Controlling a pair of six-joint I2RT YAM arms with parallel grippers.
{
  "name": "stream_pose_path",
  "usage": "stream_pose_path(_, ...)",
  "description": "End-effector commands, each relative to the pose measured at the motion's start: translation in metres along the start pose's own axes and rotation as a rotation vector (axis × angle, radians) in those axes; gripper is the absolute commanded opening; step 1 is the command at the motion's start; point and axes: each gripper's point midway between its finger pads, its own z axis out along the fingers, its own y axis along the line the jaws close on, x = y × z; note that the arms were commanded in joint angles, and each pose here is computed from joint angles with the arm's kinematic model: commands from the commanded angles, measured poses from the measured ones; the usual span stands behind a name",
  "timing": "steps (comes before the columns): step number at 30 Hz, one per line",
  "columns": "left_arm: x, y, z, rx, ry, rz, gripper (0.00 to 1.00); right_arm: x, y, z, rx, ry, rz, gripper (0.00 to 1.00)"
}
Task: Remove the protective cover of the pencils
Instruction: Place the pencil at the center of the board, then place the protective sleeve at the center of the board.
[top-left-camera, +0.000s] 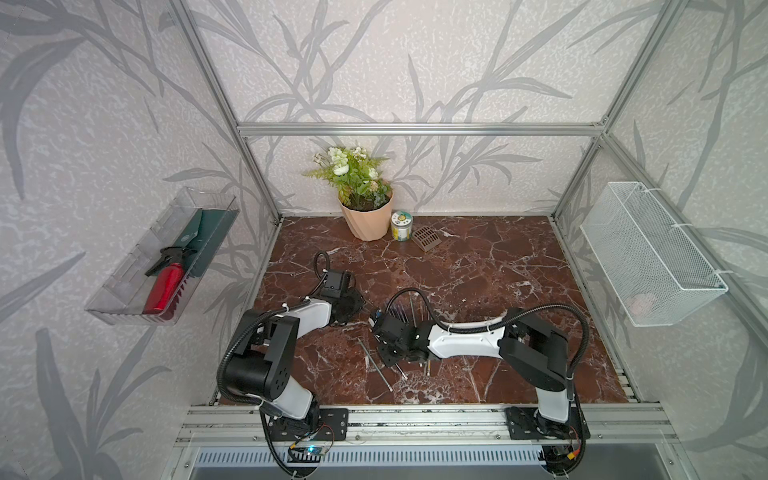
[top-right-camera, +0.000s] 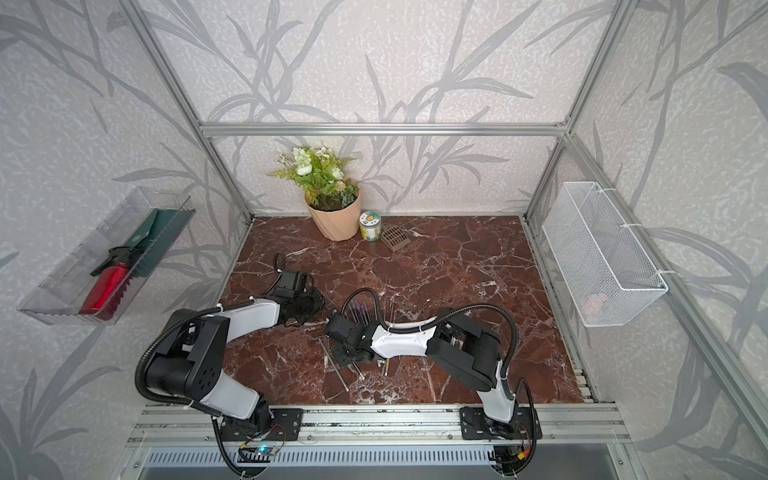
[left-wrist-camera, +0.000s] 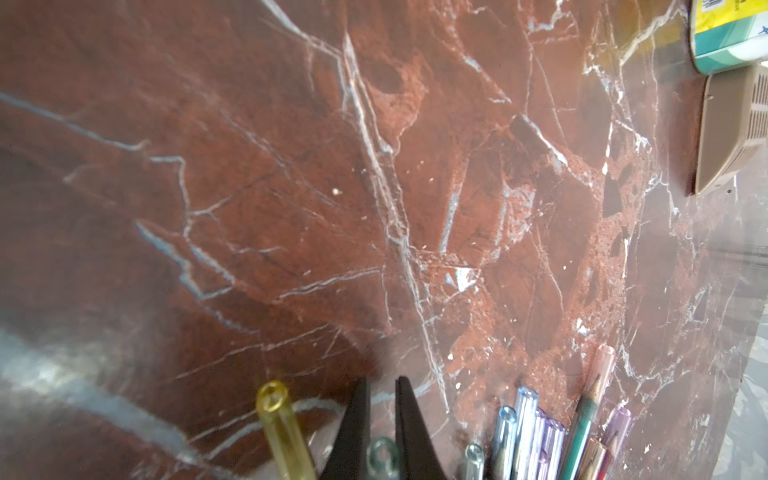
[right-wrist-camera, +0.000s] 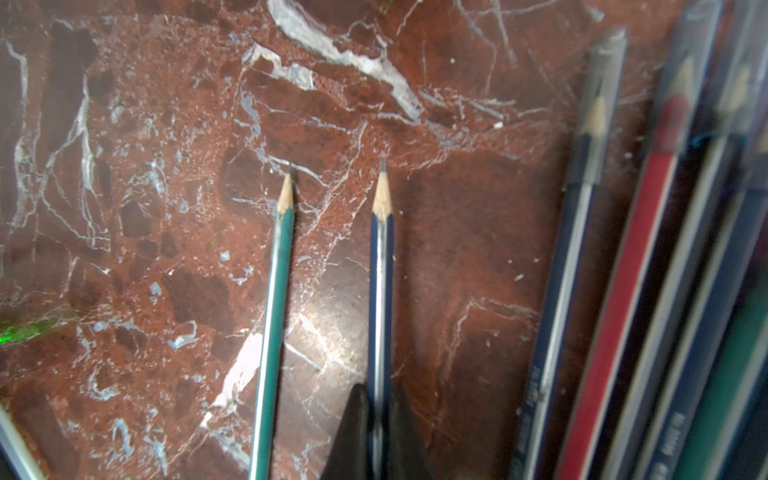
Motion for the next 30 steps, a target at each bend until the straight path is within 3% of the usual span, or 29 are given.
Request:
stream_pose_path(1, -0.002, 0.008, -0.002, -0.055, -0.006, 0.012, 0.00, 0.007, -0.007, 0.005, 0.024, 0.035, 0.010, 0.13)
stream_pose_path(7, -0.001, 0.012, -0.003, -0.079, -0.006, 0.012, 0.03, 0.003, -0.007, 0.002, 0.025, 0.028, 0.007, 0.21)
stream_pose_path(15, -0.001, 0.015, -0.005, -0.095, -0.006, 0.014, 0.07, -0.005, -0.004, -0.004, 0.021, 0.014, 0.000, 0.24)
stream_pose_path(30, -0.001, 0.017, -0.008, -0.103, -0.013, 0.023, 0.14, -0.040, -0.010, -0.059, 0.051, -0.136, -0.012, 0.30)
